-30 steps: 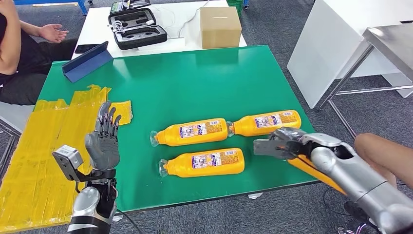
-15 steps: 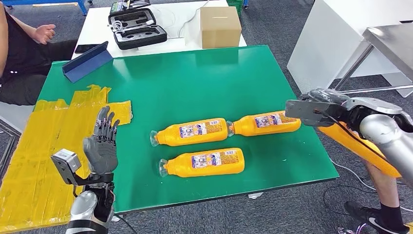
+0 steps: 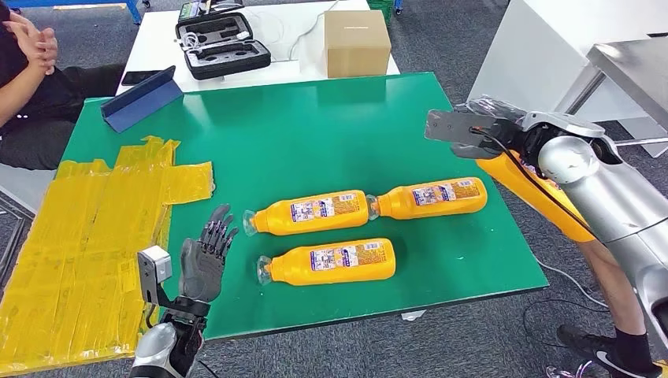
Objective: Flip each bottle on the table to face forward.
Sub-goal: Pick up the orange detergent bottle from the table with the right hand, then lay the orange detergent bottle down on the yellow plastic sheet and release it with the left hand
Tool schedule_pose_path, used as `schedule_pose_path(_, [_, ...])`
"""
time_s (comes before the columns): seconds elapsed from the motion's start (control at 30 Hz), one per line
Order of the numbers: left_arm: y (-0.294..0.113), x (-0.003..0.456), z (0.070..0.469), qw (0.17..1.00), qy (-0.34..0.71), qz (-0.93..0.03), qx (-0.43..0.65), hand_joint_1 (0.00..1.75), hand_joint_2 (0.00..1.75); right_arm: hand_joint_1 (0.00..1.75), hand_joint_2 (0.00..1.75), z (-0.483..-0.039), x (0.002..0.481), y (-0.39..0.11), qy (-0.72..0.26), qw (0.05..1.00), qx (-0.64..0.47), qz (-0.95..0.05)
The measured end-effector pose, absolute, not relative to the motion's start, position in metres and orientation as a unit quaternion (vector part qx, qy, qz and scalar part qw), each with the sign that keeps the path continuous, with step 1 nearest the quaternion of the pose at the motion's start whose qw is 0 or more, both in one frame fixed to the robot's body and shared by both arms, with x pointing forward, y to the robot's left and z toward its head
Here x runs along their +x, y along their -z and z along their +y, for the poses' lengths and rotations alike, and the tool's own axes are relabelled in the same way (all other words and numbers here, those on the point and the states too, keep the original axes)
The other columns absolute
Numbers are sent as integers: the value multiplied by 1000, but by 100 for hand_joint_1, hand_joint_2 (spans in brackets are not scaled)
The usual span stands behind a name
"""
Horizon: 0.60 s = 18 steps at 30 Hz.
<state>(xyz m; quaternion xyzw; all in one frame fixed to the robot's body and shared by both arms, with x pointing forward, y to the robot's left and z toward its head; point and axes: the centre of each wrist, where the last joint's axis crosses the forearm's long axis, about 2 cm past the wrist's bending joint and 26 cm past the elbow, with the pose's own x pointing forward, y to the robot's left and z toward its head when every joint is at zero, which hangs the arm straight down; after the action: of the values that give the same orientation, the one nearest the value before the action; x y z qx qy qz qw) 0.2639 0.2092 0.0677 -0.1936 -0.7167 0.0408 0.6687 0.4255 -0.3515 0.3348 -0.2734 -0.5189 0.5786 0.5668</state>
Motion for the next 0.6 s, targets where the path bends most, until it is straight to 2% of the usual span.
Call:
schedule_pose_path(0.1, [-61,259,205,688,-35,-686,-236,0,175,175,175,-334,435,-341,-571,562,-269,-535])
schedule_pose_path(0.33, [-57,252,194,685,-35,-672,-278,0,175,175,175,-259,463,-376,-533,537,-258,-601])
schedule_pose_path(0.6, [-66,257,187,667,-46,-670,-323,0,175,175,175,-168,463,-401,-525,506,-223,-647])
